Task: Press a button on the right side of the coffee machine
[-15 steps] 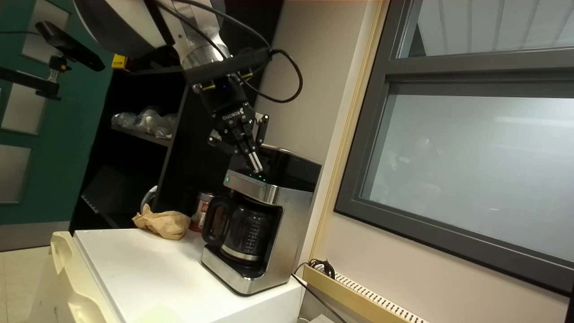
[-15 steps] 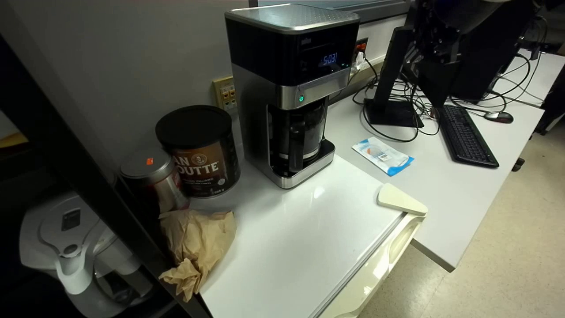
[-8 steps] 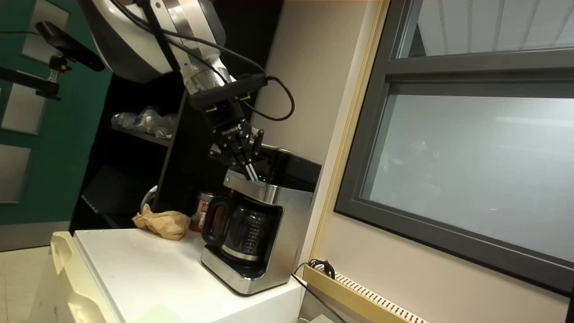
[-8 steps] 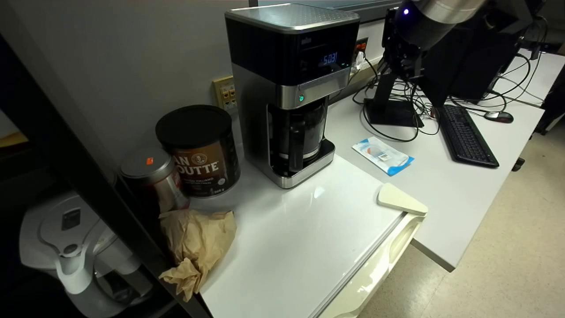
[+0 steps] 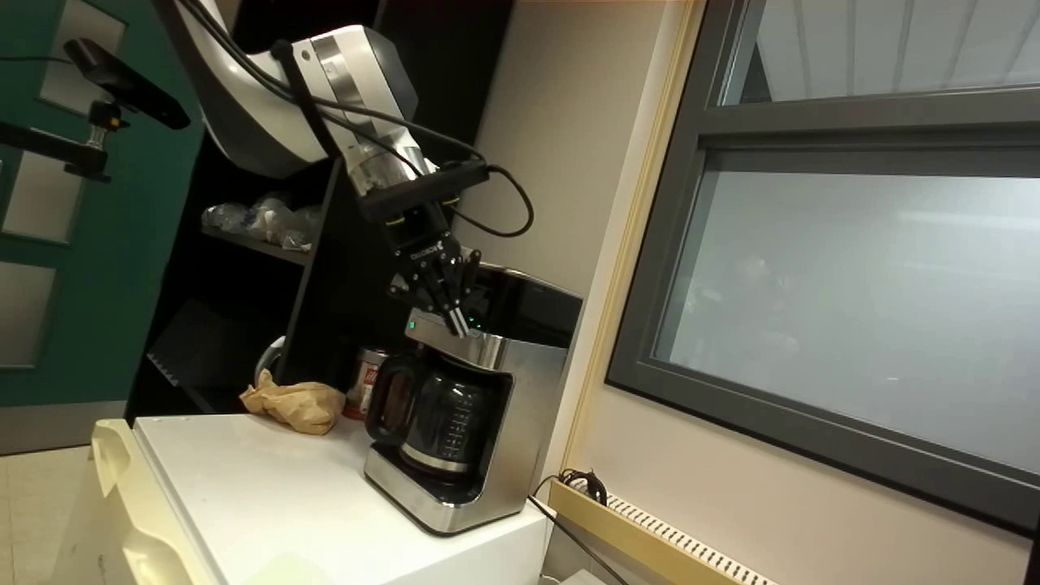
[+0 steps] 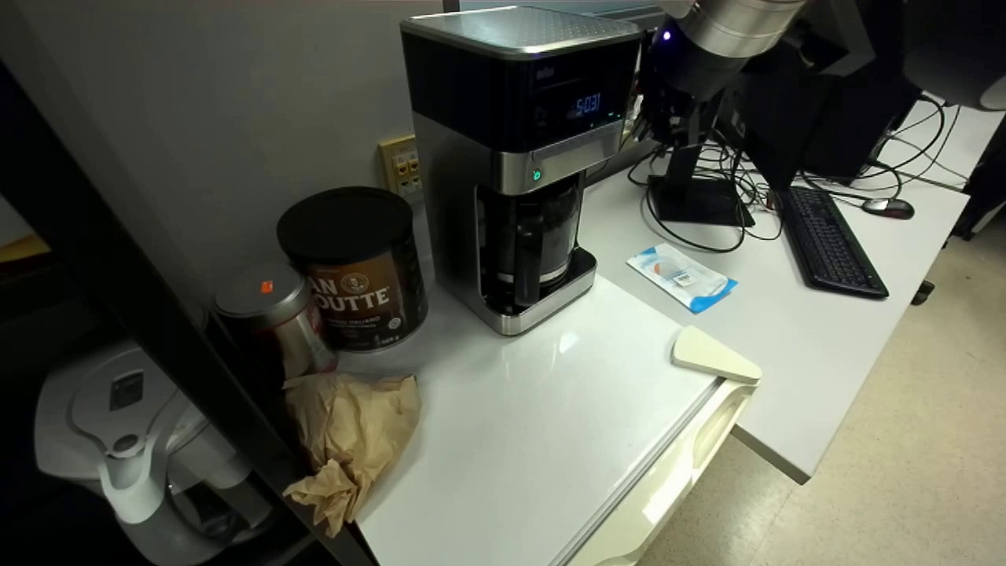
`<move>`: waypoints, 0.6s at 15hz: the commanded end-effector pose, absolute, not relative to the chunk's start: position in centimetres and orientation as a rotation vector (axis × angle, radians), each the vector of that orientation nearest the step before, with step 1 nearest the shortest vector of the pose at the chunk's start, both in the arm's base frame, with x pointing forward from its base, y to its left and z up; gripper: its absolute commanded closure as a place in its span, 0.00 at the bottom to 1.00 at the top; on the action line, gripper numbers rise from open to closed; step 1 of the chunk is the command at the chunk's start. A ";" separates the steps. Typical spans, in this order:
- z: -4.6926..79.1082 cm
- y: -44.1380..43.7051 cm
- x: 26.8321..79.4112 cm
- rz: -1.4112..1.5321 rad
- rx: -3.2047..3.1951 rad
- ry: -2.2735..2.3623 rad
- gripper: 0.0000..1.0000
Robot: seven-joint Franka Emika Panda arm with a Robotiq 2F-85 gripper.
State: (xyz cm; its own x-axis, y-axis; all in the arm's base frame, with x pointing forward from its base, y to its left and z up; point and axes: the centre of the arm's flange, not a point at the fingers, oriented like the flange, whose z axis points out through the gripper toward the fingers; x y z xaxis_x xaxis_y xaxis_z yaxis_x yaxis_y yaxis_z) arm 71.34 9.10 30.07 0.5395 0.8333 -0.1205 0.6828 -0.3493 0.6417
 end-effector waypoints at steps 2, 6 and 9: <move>30.0 9.8 74.3 0.289 2.123 1.223 1.00; 29.8 9.8 75.1 0.283 2.121 1.220 1.00; 29.6 9.8 75.4 0.267 2.127 1.215 1.00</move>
State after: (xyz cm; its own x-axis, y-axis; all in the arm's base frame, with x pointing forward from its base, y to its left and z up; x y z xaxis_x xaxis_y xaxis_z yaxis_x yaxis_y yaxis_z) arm 73.33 9.49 29.58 0.5528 0.8225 -0.1338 0.6852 -0.3572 0.6348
